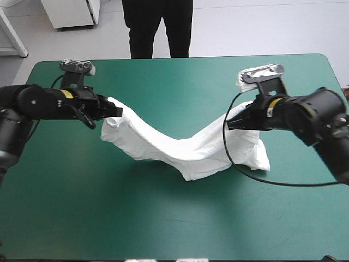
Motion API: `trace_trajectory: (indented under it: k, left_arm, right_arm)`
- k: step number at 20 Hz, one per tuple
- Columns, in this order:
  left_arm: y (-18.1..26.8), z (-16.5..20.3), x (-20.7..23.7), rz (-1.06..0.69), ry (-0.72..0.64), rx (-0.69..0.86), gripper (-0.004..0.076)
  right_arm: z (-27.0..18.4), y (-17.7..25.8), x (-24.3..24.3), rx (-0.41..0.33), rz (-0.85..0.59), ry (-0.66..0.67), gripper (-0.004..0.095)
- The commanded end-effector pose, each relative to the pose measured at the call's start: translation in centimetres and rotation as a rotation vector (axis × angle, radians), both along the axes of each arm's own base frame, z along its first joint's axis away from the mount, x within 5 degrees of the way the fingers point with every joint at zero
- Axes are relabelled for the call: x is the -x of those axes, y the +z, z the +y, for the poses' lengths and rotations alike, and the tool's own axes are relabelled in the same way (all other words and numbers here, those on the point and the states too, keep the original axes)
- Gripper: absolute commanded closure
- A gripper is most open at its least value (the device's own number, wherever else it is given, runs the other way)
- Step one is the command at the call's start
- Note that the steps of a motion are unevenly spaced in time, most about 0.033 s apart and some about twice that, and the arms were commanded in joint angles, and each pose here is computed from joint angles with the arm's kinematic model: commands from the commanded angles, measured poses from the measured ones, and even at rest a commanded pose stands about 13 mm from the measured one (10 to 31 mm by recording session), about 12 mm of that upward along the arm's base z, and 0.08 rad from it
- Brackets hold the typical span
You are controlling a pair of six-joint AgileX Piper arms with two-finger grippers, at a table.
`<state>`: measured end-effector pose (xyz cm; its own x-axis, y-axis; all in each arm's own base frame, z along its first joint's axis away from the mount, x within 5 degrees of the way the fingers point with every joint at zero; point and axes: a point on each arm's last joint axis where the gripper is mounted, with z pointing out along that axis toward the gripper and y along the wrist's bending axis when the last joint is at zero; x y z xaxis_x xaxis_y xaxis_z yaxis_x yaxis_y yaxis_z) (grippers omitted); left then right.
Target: Fold the cloth
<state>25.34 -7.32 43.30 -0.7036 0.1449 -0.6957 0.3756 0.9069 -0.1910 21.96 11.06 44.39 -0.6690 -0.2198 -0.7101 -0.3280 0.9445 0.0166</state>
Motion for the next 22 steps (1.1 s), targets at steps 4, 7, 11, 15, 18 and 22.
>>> trace_trajectory:
  k: [4,7,11,15,18,22]
  left_arm:
    - [-6.1,-1.2,-7.7,0.045,0.048,-0.006,0.0734]
    - [-8.4,-1.2,-9.5,0.076,0.057,-0.054,0.0734]
    - [-11.4,-1.3,-11.9,0.096,0.079,-0.094,0.0734]
    - [-13.4,-1.5,-13.4,0.111,0.102,-0.088,0.0734]
    - [-14.2,-1.5,-13.9,0.133,0.123,-0.077,0.0704]
    - [-13.7,-1.6,-13.3,0.191,0.051,-0.125,0.0411]
  right_arm:
    - [1.8,-7.2,-8.0,0.059,-0.039,-0.078,0.0926]
    - [0.7,-10.0,-11.2,0.031,0.014,-0.127,0.0925]
    - [-1.3,-13.9,-14.3,0.032,0.118,-0.173,0.0926]
    - [-1.9,-15.3,-15.6,-0.004,0.131,-0.205,0.0925]
    - [-1.7,-14.7,-15.9,-0.028,0.138,-0.183,0.0831]
    - [-1.4,-13.1,-15.6,-0.043,0.179,-0.146,0.0459]
